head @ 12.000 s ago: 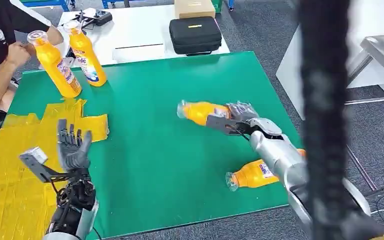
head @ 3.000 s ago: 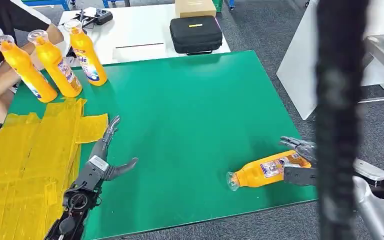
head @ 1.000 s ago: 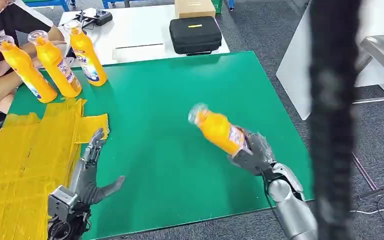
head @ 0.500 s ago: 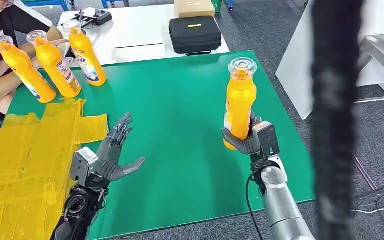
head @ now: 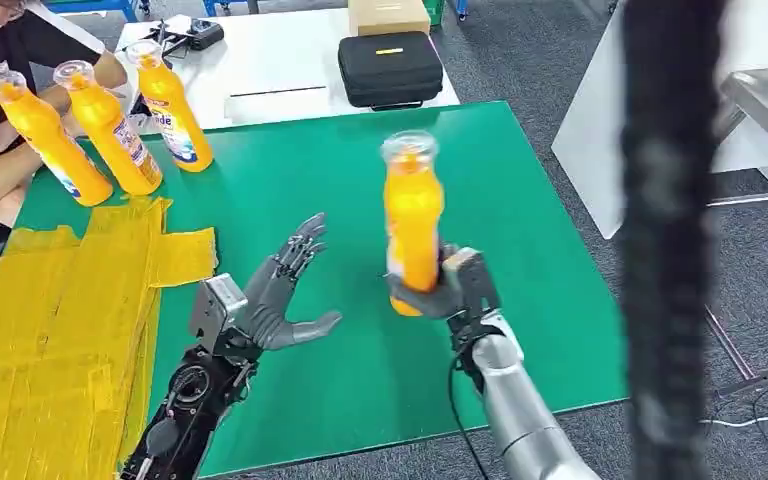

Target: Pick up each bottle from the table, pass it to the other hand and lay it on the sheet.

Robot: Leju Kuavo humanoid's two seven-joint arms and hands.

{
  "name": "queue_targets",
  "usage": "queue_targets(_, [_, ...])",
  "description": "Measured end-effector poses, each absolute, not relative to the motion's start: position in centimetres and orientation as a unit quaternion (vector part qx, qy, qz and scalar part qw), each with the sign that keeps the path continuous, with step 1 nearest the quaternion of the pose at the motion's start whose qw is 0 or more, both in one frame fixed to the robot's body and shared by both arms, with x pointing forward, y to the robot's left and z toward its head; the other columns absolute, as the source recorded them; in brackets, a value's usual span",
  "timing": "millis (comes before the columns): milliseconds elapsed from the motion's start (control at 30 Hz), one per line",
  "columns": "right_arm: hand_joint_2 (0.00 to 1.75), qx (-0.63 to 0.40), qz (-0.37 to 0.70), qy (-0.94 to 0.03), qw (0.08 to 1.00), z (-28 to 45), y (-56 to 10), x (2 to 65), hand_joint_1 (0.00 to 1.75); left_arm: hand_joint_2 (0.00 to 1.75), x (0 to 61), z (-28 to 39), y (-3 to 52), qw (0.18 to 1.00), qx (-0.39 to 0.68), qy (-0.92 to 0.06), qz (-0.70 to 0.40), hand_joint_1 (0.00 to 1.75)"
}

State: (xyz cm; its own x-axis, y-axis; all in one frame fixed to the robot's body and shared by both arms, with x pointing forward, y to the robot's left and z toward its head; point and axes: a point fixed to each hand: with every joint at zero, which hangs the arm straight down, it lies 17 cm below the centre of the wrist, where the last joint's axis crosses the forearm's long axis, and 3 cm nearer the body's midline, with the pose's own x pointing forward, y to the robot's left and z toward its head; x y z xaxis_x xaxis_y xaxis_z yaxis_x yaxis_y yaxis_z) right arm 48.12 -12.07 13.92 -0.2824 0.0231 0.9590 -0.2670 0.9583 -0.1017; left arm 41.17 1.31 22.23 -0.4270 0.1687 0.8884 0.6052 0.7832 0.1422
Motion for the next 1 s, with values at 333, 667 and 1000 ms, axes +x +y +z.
queue_targets(333, [1.75,0.105,0.193,-0.764,0.607,11.4,-5.1,46.4,1.75,1.75,41.2,22.1,0.6,0.487,-0.249,-0.805,-0.229,0.00])
queue_targets(667, [1.75,0.103,0.253,-0.752,0.600,9.9,-1.4,44.7,1.75,1.75,42.4,21.2,1.5,0.507,-0.244,-0.799,-0.211,0.00])
queue_targets(1000, [1.75,0.082,0.296,-0.746,0.591,8.7,0.3,43.6,1.75,1.75,44.0,20.2,2.4,0.530,-0.227,-0.794,-0.191,0.00])
